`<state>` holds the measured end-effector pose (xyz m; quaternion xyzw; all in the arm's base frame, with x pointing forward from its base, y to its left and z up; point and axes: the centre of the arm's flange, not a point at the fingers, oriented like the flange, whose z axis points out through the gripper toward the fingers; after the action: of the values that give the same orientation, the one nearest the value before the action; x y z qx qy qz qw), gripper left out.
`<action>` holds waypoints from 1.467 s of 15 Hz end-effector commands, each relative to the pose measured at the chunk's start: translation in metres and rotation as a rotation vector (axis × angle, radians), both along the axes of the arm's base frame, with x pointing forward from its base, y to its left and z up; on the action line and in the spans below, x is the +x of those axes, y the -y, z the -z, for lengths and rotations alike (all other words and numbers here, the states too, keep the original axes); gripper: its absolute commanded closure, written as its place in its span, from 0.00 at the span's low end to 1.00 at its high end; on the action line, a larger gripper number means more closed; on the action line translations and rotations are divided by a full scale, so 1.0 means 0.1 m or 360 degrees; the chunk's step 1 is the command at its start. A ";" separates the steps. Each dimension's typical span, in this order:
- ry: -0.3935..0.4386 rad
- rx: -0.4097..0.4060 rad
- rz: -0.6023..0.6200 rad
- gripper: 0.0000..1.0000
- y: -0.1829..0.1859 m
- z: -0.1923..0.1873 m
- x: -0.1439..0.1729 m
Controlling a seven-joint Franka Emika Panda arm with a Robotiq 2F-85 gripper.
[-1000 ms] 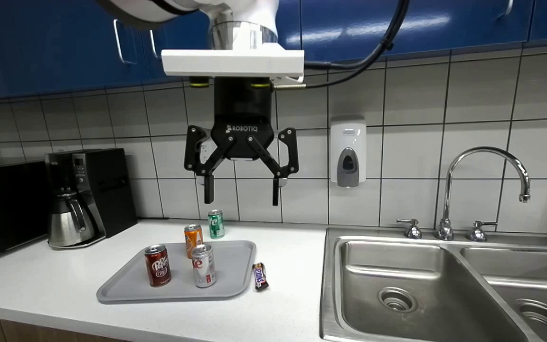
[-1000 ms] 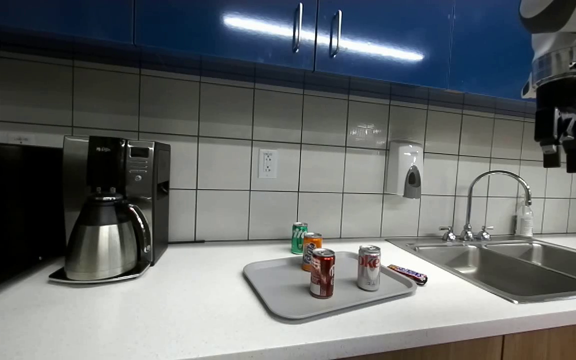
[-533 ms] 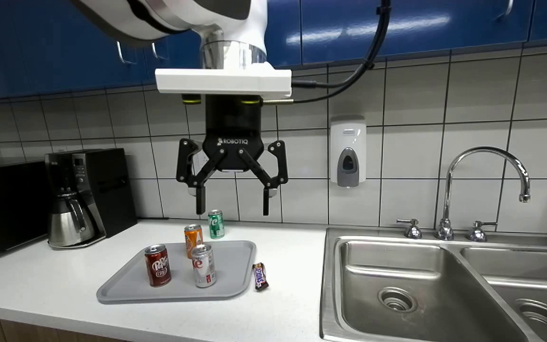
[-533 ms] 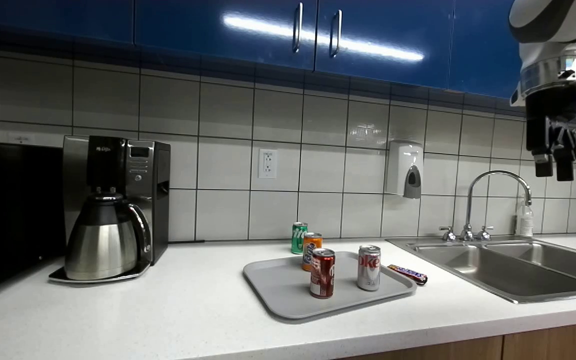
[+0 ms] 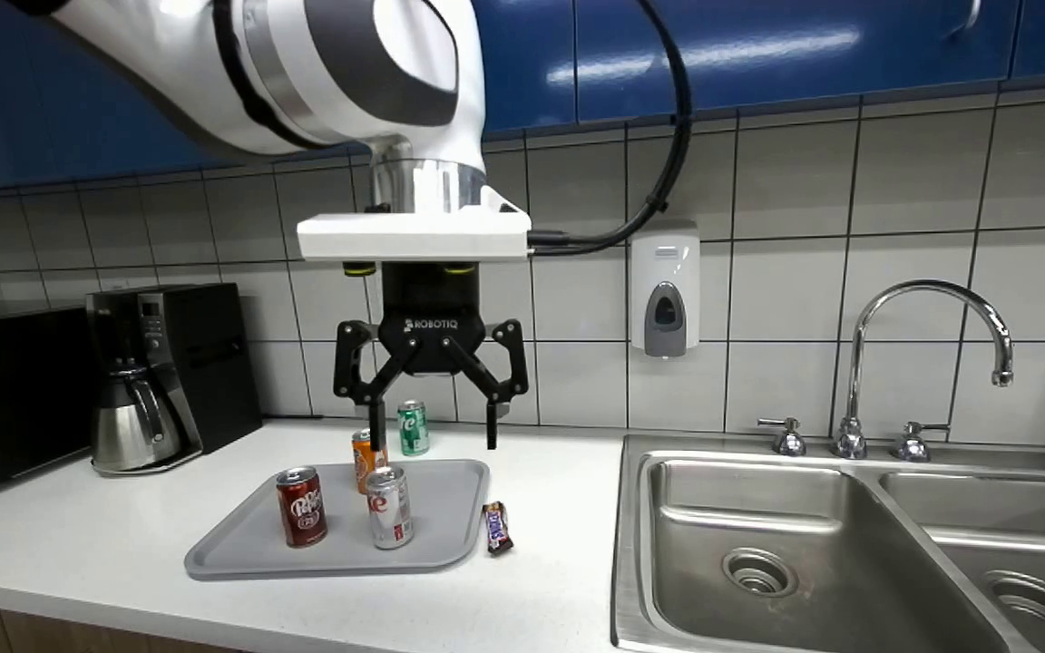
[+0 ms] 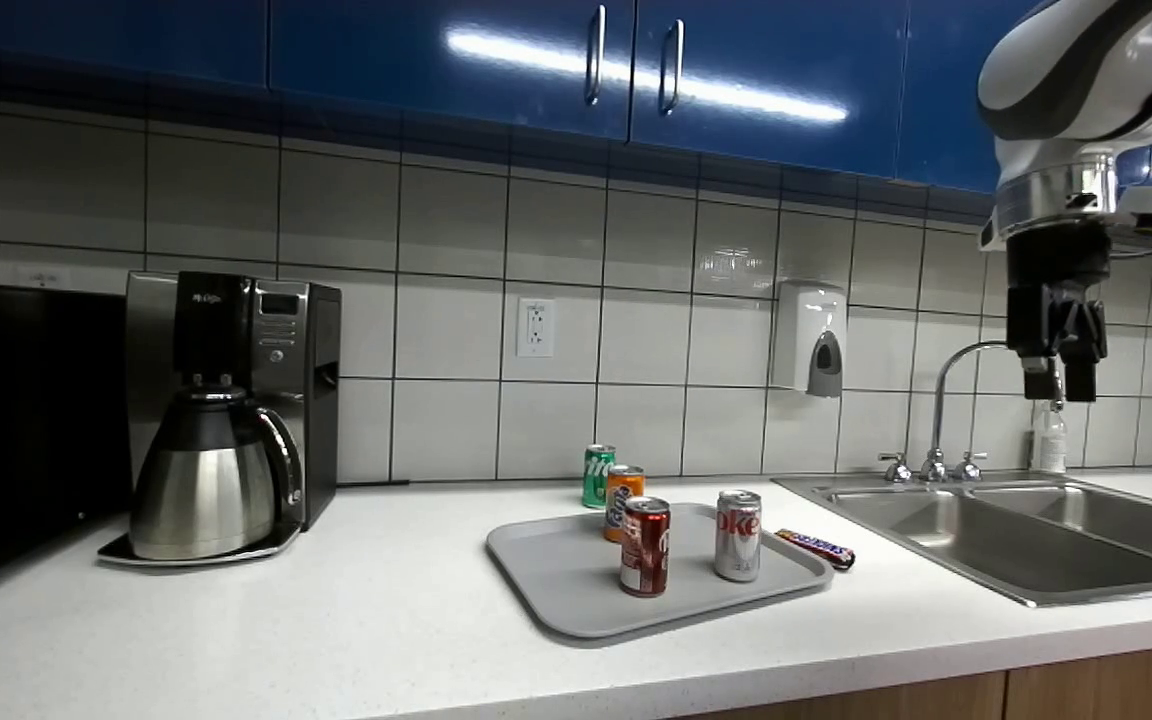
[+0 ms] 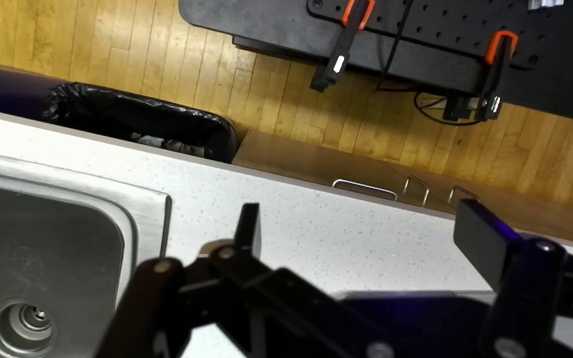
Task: Put the cans on the counter
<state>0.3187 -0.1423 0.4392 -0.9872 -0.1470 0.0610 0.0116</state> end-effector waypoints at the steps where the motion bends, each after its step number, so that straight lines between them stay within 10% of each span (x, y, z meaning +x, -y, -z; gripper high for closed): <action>1: 0.0016 0.0003 0.0023 0.00 -0.22 0.27 0.22; 22: 0.0239 -0.0083 -0.0050 0.00 -1.52 1.06 1.50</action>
<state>0.4426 -0.0016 0.3401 -0.9846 -0.1736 0.0019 -0.0212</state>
